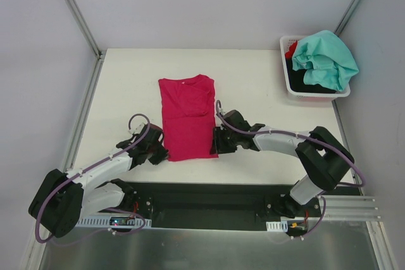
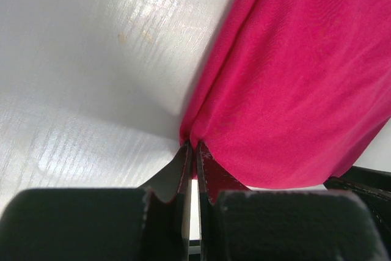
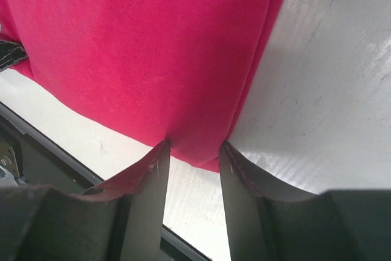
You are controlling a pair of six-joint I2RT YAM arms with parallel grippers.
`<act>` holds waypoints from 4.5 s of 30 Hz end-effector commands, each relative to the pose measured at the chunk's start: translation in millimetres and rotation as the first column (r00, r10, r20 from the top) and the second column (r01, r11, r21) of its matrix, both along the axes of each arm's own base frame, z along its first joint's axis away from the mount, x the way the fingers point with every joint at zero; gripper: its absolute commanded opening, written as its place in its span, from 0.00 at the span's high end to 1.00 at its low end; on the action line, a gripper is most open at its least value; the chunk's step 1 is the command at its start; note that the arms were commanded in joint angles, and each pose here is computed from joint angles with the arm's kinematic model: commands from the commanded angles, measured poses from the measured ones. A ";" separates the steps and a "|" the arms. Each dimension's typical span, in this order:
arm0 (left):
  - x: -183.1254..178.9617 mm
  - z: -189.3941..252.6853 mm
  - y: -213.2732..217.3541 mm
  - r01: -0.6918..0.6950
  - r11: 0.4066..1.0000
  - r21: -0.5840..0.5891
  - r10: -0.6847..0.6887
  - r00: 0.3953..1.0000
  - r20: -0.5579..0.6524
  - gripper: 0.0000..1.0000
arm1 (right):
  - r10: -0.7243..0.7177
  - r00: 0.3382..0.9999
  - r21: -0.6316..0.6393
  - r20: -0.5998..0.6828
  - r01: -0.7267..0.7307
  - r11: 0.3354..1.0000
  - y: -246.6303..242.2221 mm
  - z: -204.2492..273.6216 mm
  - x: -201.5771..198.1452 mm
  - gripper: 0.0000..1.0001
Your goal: Fold and stack the t-shirts
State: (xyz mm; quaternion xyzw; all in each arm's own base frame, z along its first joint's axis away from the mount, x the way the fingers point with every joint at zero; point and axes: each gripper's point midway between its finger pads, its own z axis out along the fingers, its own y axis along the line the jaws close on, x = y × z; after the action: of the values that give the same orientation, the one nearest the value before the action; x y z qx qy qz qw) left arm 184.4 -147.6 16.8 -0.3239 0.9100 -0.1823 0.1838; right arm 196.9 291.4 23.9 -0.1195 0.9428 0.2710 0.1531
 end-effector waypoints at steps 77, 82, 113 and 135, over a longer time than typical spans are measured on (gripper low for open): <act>58.0 220.8 -1.5 -0.028 0.975 0.220 -0.066 0.911 0.407 1.00 | -0.009 0.932 -0.061 0.362 0.033 0.998 -45.8 196.7 20.5 1.00; 80.4 207.8 -5.2 -0.015 0.975 0.221 -0.073 0.922 0.380 1.00 | -0.015 0.936 -0.063 0.352 0.040 0.997 -46.3 191.4 34.4 1.00; 168.3 142.9 -9.6 0.009 0.979 0.201 -0.065 0.960 0.273 1.00 | -0.004 0.975 -0.057 0.222 0.017 0.998 -30.6 137.3 123.3 1.00; 248.8 88.6 -14.5 0.017 0.983 0.185 -0.053 0.979 0.195 1.00 | -0.024 0.984 -0.035 0.174 0.030 0.999 -31.2 89.9 200.7 0.99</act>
State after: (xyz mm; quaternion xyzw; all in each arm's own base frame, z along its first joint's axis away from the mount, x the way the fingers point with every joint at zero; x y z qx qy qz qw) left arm 414.8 -165.2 99.5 -0.2716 0.9105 -0.1284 0.2841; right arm 377.9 254.6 106.1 -0.1200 0.9416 0.2268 0.2182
